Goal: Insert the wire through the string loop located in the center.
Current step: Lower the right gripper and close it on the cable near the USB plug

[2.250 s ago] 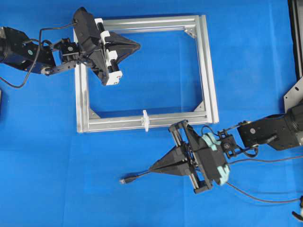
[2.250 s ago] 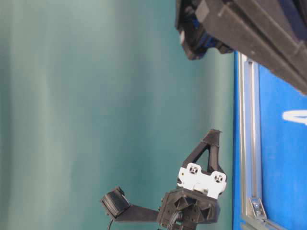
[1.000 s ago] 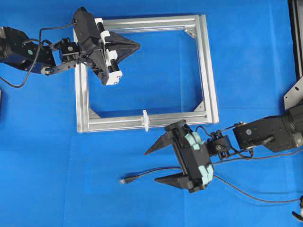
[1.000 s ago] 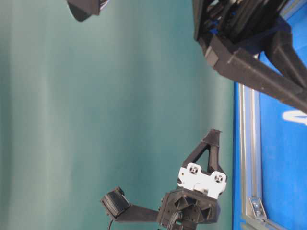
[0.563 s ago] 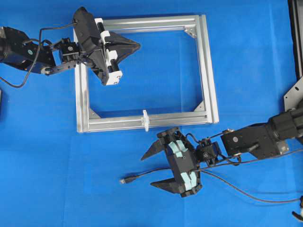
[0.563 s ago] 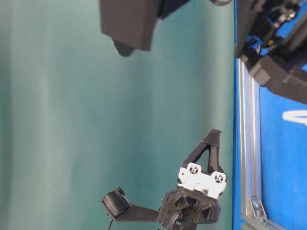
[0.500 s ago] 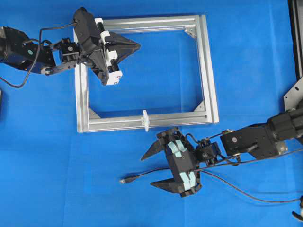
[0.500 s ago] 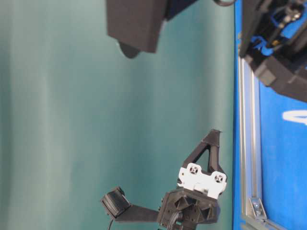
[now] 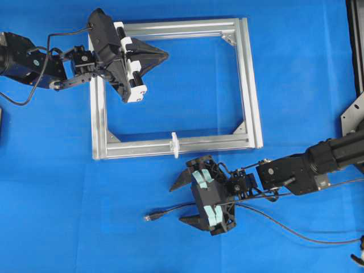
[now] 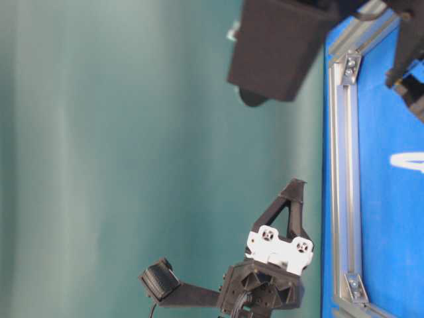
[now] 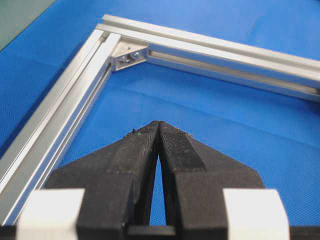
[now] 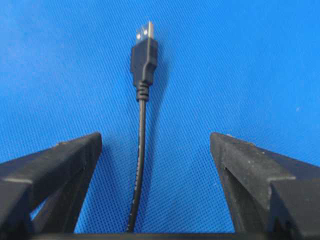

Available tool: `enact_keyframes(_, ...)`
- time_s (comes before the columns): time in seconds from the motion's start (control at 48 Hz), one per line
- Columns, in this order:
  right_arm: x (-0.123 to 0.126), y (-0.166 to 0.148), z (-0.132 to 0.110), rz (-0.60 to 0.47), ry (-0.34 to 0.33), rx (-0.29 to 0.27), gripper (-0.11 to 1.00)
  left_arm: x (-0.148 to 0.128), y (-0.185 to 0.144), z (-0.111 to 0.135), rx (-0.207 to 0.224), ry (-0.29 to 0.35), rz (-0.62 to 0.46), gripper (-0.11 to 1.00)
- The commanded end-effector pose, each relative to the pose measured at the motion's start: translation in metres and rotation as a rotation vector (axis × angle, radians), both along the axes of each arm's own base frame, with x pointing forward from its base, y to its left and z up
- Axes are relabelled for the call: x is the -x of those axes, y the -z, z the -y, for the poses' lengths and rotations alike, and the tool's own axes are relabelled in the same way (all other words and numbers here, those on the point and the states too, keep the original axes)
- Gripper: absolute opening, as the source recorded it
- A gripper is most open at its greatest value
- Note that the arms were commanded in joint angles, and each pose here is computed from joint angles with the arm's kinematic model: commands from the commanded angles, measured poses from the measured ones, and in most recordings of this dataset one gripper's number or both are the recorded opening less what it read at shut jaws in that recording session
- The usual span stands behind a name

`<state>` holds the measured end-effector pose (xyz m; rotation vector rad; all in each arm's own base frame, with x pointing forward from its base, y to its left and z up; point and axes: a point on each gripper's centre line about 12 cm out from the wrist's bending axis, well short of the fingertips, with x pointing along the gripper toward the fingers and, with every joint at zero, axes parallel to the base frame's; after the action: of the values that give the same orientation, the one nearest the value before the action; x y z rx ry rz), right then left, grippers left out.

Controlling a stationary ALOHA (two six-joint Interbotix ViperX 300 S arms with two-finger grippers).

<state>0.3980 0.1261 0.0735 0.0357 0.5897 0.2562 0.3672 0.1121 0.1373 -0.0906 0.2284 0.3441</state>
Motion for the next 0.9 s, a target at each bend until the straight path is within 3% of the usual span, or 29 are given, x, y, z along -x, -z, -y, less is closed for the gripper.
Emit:
enact_keyframes(0.0, -0.0062, -0.0117, -0.0019, 0.035, 0.011, -0.021, 0.83, -0.0011, -0.0141, -0.0008, -0.013, -0.001, 0.039, 0.0)
enact_keyframes(0.167, -0.0053, -0.0109, -0.0016, 0.032, 0.012, -0.02, 0.79, -0.001, -0.0137, -0.0008, -0.01, -0.001, 0.037, 0.0)
enact_keyframes(0.313, -0.0061, -0.0111, -0.002, 0.036, 0.006, -0.014, 0.66, -0.0008, -0.0128, -0.0007, -0.007, 0.0, 0.03, 0.0)
enact_keyframes(0.521, -0.0057, -0.0115, -0.0023, 0.039, -0.002, -0.009, 0.16, -0.0008, -0.0121, -0.0005, -0.006, 0.001, 0.024, 0.0)
enact_keyframes(0.625, -0.0057, -0.0115, -0.0023, 0.039, -0.002, -0.009, -0.01, -0.0008, -0.0121, -0.0005, -0.006, 0.001, 0.024, 0.0)
enact_keyframes(0.875, -0.0057, -0.0115, -0.0022, 0.039, -0.001, -0.009, -0.02, -0.0007, -0.012, -0.0006, -0.005, 0.0, 0.023, 0.0)
